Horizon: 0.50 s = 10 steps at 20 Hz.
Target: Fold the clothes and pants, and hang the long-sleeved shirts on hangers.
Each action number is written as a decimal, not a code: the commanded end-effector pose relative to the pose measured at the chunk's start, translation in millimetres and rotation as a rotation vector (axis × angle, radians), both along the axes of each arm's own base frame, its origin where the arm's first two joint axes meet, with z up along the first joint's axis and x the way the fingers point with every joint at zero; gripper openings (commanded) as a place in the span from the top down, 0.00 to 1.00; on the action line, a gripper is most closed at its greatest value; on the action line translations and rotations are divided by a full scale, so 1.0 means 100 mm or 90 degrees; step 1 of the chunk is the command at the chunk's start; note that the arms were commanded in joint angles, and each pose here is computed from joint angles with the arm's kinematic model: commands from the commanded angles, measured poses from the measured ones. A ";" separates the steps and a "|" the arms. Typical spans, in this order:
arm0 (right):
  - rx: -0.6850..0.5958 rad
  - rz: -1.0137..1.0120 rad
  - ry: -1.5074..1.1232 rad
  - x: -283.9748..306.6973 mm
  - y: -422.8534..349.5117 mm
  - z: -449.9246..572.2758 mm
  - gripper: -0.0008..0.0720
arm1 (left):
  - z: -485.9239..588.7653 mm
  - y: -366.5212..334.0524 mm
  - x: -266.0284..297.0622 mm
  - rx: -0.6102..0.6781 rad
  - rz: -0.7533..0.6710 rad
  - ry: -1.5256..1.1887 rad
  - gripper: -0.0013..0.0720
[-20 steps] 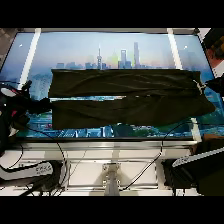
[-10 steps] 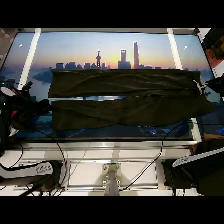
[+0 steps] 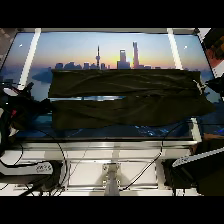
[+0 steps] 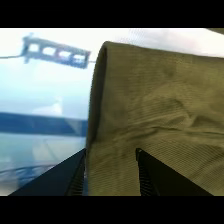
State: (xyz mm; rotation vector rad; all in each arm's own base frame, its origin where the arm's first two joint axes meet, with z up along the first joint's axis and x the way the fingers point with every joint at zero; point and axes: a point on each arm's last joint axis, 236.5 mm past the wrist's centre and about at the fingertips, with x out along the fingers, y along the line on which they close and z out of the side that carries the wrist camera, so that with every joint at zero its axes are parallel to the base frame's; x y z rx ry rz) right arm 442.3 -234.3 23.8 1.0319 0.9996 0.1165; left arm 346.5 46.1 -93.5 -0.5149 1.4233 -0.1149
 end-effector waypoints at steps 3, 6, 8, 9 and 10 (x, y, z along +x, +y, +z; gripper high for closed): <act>-0.003 -0.004 -0.001 0.01 -0.01 0.00 0.74 | 0.00 -0.11 0.05 -0.039 0.015 -0.002 0.91; -0.020 -0.012 0.006 0.01 -0.07 -0.05 0.74 | 0.12 -0.22 0.03 -0.067 0.011 -0.003 0.97; -0.036 -0.012 0.021 -0.03 -0.11 -0.11 0.74 | 0.42 -0.37 0.13 -0.105 -0.004 -0.062 0.97; -0.045 -0.013 0.029 -0.05 -0.14 -0.14 0.74 | 0.65 -0.46 0.22 -0.124 -0.006 -0.113 0.97; -0.054 -0.015 0.035 -0.06 -0.17 -0.17 0.74 | 0.91 -0.53 0.30 -0.141 -0.003 -0.162 0.97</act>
